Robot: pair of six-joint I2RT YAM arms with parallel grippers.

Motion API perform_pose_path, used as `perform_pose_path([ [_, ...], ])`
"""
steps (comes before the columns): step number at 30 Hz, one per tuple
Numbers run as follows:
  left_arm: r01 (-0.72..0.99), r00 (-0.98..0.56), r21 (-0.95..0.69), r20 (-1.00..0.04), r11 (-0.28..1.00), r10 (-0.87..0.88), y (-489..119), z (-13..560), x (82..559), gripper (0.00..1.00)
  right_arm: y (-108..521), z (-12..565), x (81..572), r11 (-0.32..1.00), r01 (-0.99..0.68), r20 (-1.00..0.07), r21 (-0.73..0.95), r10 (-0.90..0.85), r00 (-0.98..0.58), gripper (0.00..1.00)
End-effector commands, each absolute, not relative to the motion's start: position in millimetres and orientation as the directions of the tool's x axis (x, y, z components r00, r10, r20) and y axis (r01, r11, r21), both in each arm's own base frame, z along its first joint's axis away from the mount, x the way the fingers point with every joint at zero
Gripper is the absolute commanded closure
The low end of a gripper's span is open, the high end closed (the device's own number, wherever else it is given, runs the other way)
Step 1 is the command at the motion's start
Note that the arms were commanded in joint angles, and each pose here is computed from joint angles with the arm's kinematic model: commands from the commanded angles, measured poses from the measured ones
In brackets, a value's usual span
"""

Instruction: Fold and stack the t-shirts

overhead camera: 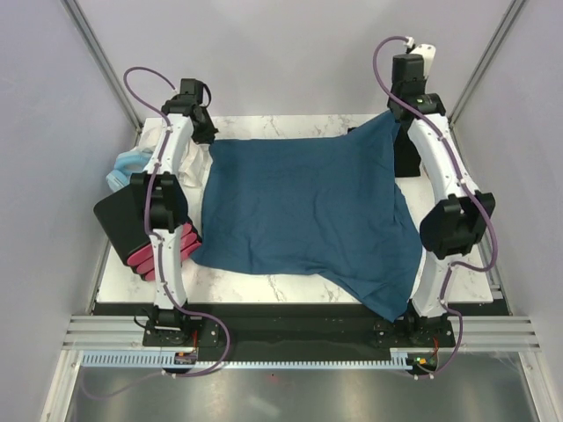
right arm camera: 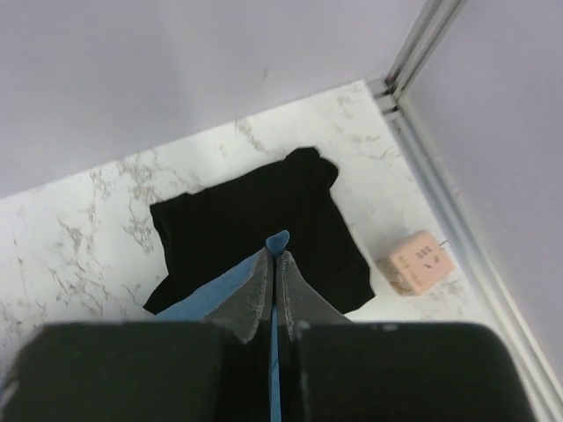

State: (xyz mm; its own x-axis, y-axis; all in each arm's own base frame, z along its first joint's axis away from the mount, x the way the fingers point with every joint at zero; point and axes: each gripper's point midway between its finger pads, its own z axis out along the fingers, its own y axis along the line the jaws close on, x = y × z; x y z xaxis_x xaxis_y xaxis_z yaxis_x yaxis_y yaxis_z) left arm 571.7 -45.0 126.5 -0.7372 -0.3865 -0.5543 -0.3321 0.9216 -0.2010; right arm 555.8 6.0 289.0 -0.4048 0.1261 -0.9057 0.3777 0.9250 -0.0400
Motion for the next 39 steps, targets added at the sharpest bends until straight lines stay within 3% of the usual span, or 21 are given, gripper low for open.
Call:
perform_pose_path([
  [1,-0.303,-0.637,-0.232,-0.673,0.924,-0.377,-31.0,219.5,551.7,0.98,-22.3,387.7,515.7,0.884,0.467,-0.971,0.002,0.113,-0.209,1.0],
  [10,-0.281,-0.567,-0.277,-0.725,0.919,-0.392,-26.7,291.4,488.6,0.98,-27.1,463.6,444.5,0.899,0.432,-0.987,0.068,0.124,-0.103,1.0],
  [18,-0.254,-0.55,-0.283,-0.745,0.925,-0.378,-30.5,310.0,469.2,0.98,-20.9,465.5,424.2,0.919,0.383,-0.985,0.095,0.142,-0.095,1.0],
  [23,-0.264,-0.584,-0.264,-0.721,0.928,-0.372,-33.0,286.1,488.9,0.98,-9.0,426.8,451.3,0.938,0.342,-0.973,0.046,0.12,-0.198,1.0],
  [32,-0.291,-0.61,-0.217,-0.708,0.932,-0.355,-41.6,235.4,557.4,0.98,7.2,285.5,554.6,0.943,0.32,-0.879,-0.092,0.075,-0.471,1.0],
  [39,-0.297,-0.643,-0.201,-0.681,0.934,-0.351,-47.2,186.7,589.4,0.98,12.5,243.3,603.5,0.934,0.346,-0.872,-0.092,0.093,-0.482,1.0],
])
